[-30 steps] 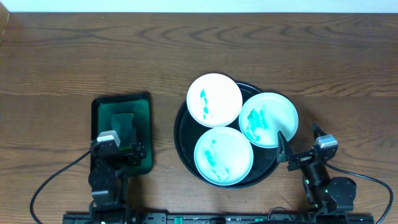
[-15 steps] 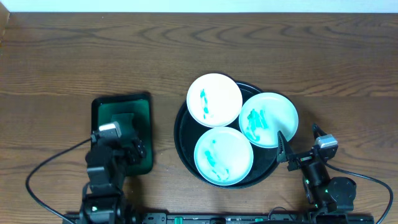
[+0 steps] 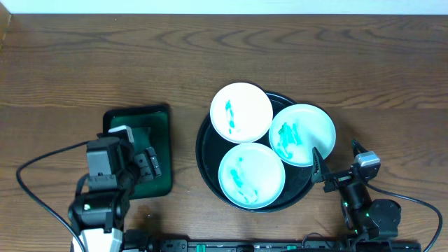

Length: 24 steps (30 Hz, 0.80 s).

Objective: Clean dirty plates on tray and stack at the side
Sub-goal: 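Move the left gripper over the green sponge in the left tray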

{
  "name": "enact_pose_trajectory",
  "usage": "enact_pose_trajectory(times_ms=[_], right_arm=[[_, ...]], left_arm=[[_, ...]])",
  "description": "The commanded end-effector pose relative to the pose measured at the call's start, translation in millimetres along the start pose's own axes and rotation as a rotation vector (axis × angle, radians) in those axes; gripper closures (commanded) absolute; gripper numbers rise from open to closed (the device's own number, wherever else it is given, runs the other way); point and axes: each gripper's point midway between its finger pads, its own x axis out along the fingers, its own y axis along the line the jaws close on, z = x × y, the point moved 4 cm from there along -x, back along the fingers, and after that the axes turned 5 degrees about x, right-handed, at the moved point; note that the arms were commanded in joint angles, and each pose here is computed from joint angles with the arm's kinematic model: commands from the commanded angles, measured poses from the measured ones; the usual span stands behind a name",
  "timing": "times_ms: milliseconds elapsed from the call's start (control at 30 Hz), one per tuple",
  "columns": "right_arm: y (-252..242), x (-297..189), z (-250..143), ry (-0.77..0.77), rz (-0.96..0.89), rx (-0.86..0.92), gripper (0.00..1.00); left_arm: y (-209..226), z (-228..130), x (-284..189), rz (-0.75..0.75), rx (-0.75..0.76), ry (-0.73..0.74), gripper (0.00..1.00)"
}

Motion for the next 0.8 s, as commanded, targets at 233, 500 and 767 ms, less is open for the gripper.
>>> enact_pose_trajectory(times_ms=[233, 500, 767], right_arm=[[2, 0, -2, 0.006, 0.010, -0.004, 0.01], [2, 0, -2, 0.006, 0.010, -0.004, 0.01], [2, 0, -2, 0.006, 0.010, -0.004, 0.01]], left_arm=[[-11, 19, -22, -0.037, -0.067, 0.068, 0.15], [-11, 16, -24, -0.007, -0.085, 0.230, 0.15], [-26, 11, -28, -0.118, -0.106, 0.281, 0.15]])
